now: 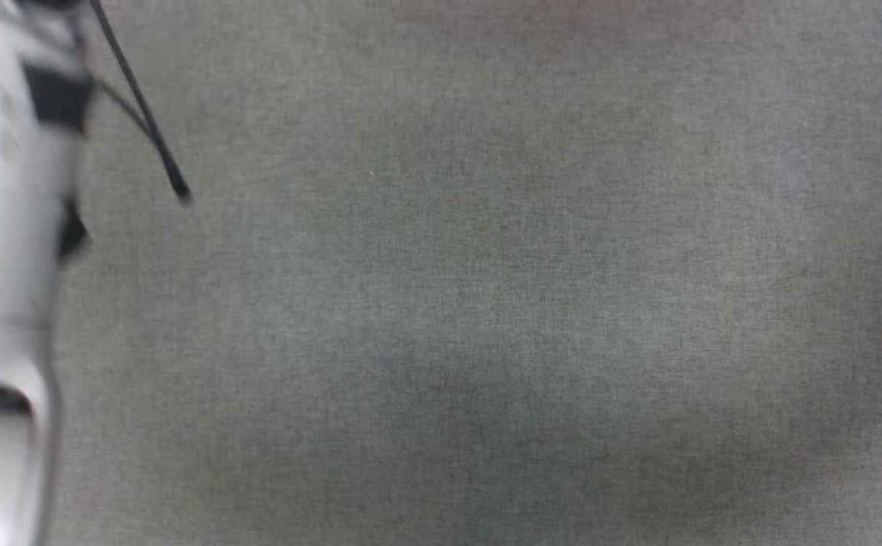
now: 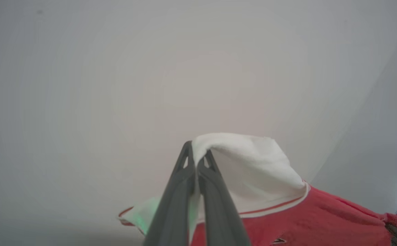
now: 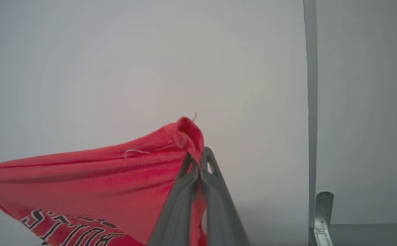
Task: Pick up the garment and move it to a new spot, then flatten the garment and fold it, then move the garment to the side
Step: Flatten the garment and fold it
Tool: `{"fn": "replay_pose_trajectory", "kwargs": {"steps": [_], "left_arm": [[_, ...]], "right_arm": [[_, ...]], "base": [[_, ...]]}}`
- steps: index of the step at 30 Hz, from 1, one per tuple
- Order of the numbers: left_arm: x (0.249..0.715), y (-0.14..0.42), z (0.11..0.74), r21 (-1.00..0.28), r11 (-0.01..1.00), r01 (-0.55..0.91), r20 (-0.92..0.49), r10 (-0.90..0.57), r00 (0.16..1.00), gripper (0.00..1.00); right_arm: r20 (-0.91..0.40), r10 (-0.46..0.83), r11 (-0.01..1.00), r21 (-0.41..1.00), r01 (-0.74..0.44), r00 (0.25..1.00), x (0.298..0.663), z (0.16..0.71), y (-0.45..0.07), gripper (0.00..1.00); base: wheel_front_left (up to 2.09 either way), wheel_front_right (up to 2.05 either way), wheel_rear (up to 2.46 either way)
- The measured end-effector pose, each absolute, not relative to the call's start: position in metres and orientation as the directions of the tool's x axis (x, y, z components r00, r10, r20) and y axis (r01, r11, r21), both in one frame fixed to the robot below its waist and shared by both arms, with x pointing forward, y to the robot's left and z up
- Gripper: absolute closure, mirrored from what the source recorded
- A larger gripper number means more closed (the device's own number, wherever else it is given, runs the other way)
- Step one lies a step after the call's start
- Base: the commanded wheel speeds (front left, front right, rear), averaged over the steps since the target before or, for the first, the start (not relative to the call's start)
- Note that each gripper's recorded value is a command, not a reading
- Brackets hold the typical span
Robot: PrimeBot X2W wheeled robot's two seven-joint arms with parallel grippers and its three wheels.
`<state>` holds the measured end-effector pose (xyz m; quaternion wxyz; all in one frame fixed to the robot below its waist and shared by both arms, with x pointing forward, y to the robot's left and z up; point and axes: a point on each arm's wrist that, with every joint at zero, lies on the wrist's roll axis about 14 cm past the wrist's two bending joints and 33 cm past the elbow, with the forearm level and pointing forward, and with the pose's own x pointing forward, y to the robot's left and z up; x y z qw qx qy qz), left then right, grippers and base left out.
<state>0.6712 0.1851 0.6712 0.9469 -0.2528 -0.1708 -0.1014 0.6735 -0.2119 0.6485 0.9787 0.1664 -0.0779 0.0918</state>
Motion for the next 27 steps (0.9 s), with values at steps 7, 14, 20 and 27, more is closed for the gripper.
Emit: {"fn": "replay_pose_trajectory", "kwargs": {"steps": [7,14,20,27], "left_arm": [[0.609,0.182,0.595,-0.556,0.793,0.250,0.294,-0.093,0.951,1.00],[0.524,0.179,0.555,-0.622,0.762,0.180,0.227,-0.045,0.973,1.00],[0.462,0.173,0.548,-0.651,0.747,0.135,0.181,-0.019,0.983,1.00],[0.418,0.178,0.558,-0.661,0.744,0.095,0.158,0.014,0.987,1.00]], "right_arm": [[0.092,0.218,0.912,0.335,-0.236,0.972,0.624,0.596,-0.213,1.00],[0.003,0.265,0.908,0.335,-0.250,0.964,0.559,0.561,-0.218,1.00],[-0.053,0.279,0.914,0.322,-0.248,0.959,0.506,0.547,-0.221,1.00],[-0.085,0.250,0.928,0.304,-0.214,0.964,0.463,0.548,-0.231,1.00]], "base": [[0.00,0.00,0.00],[0.00,0.00,0.00],[0.00,0.00,0.00],[0.00,0.00,0.00]]}}
